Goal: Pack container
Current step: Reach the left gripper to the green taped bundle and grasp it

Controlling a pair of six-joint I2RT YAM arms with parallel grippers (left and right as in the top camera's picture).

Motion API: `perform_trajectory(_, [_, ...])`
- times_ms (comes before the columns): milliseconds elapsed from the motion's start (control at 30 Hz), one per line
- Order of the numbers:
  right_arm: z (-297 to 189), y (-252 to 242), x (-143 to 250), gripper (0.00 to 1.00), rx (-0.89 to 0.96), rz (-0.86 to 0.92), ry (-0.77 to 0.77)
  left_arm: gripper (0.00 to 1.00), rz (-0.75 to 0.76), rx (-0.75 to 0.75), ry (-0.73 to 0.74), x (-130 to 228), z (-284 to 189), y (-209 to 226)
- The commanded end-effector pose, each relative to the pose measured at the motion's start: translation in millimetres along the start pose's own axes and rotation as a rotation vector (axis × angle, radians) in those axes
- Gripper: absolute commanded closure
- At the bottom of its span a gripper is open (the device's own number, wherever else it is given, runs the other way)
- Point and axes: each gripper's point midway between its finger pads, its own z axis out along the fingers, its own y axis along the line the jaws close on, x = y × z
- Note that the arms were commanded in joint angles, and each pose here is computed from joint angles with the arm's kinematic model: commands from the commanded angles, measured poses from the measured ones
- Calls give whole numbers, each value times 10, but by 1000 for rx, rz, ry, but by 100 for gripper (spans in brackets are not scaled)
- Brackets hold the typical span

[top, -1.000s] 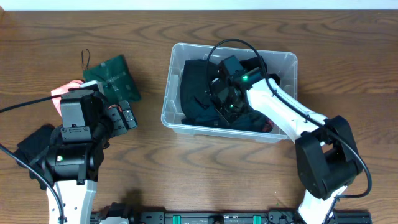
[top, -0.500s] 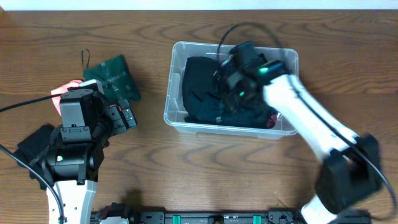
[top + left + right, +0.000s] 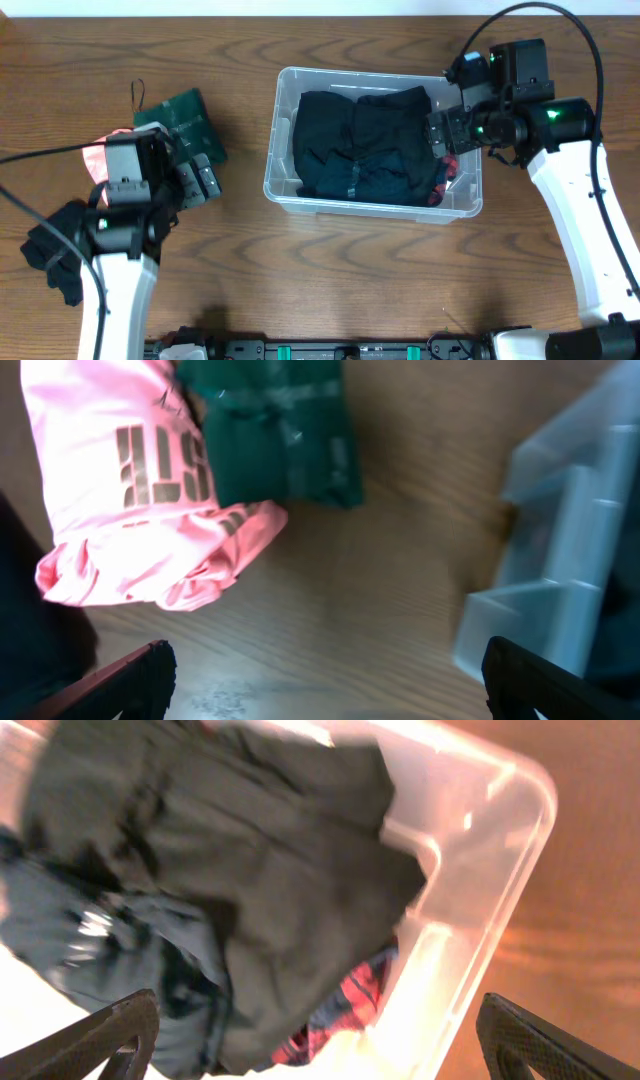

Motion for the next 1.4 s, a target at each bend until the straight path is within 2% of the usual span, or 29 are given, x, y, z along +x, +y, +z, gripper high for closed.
perform_trajectory(0, [110,-60,167,1,-9,48,50,2,-77,-47,-11,-316,67,155])
perform_trajectory(100, [156,-67,240,1,-11,54,70,2,-132,-76,0,-615,196,319])
perform_trajectory(300, [166,-67,247,1,-11,54,71,2,-175,53,118,-960,775,317])
perform_trajectory(567, [167,-68,251,1,-11,54,72,2,-222,15,283,-717,1561,571])
perform_trajectory(733, [167,-68,246,1,-11,53,71,2,-243,69,366,-508,1874,523])
perform_trajectory(900, [168,-68,244,1,-11,54,70,1,-222,166,402,-423,1969,387])
perform_trajectory(967, [166,-67,247,1,-11,54,71,6,-219,166,402,-424,1966,388])
perform_trajectory(1100, [167,-66,254,1,-11,54,74,25,-220,166,406,-414,1962,387])
perform_trajectory(1300, [162,-59,299,1,-14,57,92,26,-217,167,394,-442,1974,389])
perform_trajectory(1367, [162,-57,305,1,-14,58,95,20,-214,169,380,-473,1986,387])
